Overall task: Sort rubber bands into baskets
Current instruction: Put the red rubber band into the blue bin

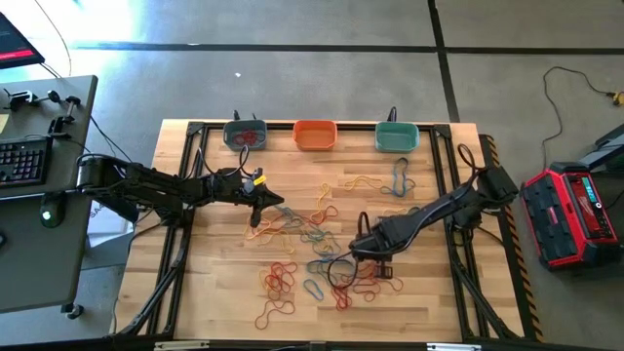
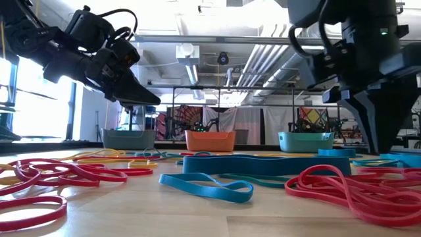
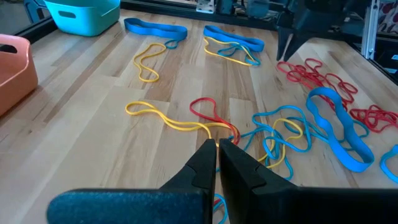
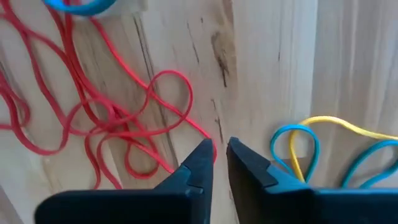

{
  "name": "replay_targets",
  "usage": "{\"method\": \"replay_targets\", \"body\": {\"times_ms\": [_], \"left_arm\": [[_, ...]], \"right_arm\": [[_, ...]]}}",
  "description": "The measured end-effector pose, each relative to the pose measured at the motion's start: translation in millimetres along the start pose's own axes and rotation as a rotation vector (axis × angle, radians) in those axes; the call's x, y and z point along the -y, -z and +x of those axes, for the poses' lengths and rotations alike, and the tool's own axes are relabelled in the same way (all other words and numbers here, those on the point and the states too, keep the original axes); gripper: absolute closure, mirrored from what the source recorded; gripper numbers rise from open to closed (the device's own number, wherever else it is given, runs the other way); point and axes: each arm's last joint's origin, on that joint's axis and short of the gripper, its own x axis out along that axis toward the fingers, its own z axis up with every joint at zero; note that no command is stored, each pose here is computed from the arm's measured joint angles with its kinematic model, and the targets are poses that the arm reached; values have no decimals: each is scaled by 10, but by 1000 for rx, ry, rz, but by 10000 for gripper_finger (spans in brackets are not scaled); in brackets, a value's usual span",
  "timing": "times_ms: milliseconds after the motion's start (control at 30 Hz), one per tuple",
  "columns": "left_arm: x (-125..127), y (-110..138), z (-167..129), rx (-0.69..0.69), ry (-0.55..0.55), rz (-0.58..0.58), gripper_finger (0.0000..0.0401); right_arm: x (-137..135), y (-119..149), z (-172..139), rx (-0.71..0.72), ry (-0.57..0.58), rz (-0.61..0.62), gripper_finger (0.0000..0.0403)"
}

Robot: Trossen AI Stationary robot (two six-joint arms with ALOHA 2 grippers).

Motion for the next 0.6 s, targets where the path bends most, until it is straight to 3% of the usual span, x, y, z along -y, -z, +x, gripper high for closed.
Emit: {"method": "replay_targets", "body": {"times_ms": [167,333,467,600], "left_arm": [[0,0,0,0,0,-7,391],[-1,0,0,0,-3,-9,391],[-3,0,0,1,-7,-9,391],[-3,0,0,0,-7,-9,391]], "right_arm": [[31,48,70,-27,-2,37,314],[46,65,146,-12,-17,-17,273],[56,82,192,0,-9,-53,279],[64,86,202,2,1,-92,320]]}}
